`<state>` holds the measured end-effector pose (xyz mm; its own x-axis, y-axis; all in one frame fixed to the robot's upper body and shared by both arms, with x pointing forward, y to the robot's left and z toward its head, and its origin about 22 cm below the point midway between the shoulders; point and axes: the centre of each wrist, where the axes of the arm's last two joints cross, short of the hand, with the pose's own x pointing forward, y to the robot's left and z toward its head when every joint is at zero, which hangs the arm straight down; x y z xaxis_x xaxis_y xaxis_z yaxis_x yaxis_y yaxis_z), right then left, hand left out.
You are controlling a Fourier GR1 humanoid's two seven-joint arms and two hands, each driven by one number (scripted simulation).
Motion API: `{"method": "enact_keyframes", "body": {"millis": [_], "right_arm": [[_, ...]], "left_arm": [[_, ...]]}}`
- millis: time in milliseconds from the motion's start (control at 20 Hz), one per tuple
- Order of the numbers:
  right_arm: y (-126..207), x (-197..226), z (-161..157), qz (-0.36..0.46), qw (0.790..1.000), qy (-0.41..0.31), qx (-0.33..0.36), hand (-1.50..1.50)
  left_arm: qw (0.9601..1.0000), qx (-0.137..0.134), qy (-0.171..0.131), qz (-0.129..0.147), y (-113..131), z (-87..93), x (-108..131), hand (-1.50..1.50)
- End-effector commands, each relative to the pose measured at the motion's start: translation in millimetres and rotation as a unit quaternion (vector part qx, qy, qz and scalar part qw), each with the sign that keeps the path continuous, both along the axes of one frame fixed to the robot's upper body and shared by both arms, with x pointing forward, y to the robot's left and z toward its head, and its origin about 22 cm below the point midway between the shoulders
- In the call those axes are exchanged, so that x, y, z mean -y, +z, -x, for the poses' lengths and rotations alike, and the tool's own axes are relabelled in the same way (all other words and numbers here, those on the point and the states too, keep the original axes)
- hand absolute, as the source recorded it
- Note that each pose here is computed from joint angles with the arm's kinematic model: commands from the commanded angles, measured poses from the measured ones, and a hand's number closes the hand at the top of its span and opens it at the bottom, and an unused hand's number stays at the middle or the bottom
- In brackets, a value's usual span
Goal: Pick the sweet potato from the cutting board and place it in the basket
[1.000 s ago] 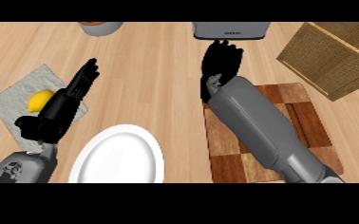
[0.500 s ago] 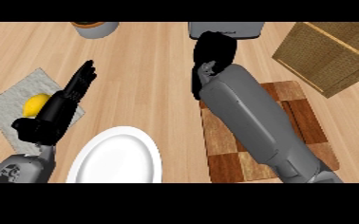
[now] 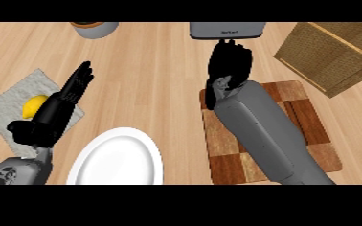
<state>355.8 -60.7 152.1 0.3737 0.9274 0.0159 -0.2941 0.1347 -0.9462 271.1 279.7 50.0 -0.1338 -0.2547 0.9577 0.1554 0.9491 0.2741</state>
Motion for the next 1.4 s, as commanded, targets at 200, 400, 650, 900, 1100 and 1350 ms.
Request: {"method": "enact_keyframes", "body": {"millis": [200, 400, 650, 900, 1100, 1350], "right_arm": [[-31.8, 30.5, 34.3, 0.046, 0.993, -0.107, -0.007, -1.50], [-57.5, 49.5, 57.7, 0.066, 0.993, -0.101, -0.012, -1.50], [-60.7, 37.4, 51.9, 0.075, 0.991, -0.108, -0.004, -1.50], [-64.5, 48.8, 56.8, 0.063, 0.994, -0.093, -0.006, -1.50], [-40.8, 51.4, 78.6, 0.037, 0.996, -0.077, 0.013, -1.50], [-68.3, 31.7, 73.0, 0.060, 0.994, -0.092, -0.004, -1.50]], "left_arm": [[0.9999, 0.011, -0.007, -0.005, 8.4, -5.5, 6.7, 0.00], [0.9999, 0.006, -0.009, -0.003, -5.0, -2.6, 6.6, 0.00], [0.9998, 0.009, -0.018, 0.002, 1.8, -6.5, 9.7, 0.00], [0.9998, 0.014, -0.015, 0.005, 20.9, -1.4, 29.9, 0.00], [0.9998, 0.005, -0.018, 0.006, 0.4, -12.9, 9.3, 0.00], [0.9997, 0.003, -0.024, 0.002, 11.4, -14.0, 5.7, 0.00]]}}
